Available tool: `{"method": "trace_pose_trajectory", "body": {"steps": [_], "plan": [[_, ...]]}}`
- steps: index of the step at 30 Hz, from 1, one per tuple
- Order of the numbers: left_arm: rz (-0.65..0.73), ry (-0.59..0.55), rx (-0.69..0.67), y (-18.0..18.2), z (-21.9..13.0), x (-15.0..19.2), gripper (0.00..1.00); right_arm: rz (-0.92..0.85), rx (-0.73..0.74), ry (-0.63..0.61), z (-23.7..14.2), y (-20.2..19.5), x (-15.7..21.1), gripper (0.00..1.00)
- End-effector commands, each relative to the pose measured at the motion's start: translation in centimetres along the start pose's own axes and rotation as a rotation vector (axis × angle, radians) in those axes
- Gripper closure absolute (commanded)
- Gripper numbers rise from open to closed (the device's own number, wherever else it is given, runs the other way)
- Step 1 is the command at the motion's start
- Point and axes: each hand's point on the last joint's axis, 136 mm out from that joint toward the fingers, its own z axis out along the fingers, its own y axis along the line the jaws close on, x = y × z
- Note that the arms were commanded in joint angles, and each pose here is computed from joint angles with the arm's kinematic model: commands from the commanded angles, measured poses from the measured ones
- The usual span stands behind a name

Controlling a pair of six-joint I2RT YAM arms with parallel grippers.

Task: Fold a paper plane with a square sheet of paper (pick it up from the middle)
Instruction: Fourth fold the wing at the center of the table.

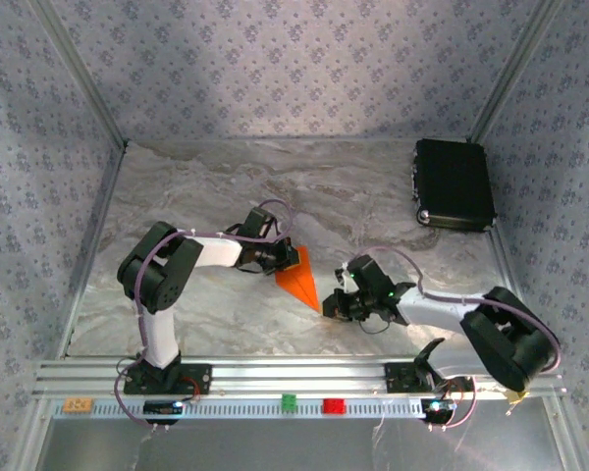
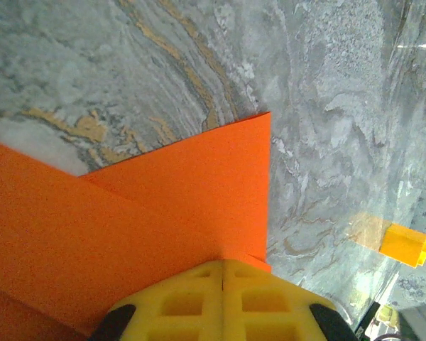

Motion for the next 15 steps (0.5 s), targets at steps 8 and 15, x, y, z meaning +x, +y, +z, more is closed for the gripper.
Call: {"method": "trace_pose_trajectory", "body": {"steps": [8, 15], "plan": [[-0.078, 0.014, -0.116, 4.1, 0.6, 1.3, 1.0, 0.107, 0.032, -0.109, -1.0, 0.7, -2.9, 0.91], [-0.08, 0.005, -0.112, 3.8, 0.4, 1.1, 1.0, 0.147, 0.027, -0.104, -0.4, 0.4, -2.7, 0.81]]}}
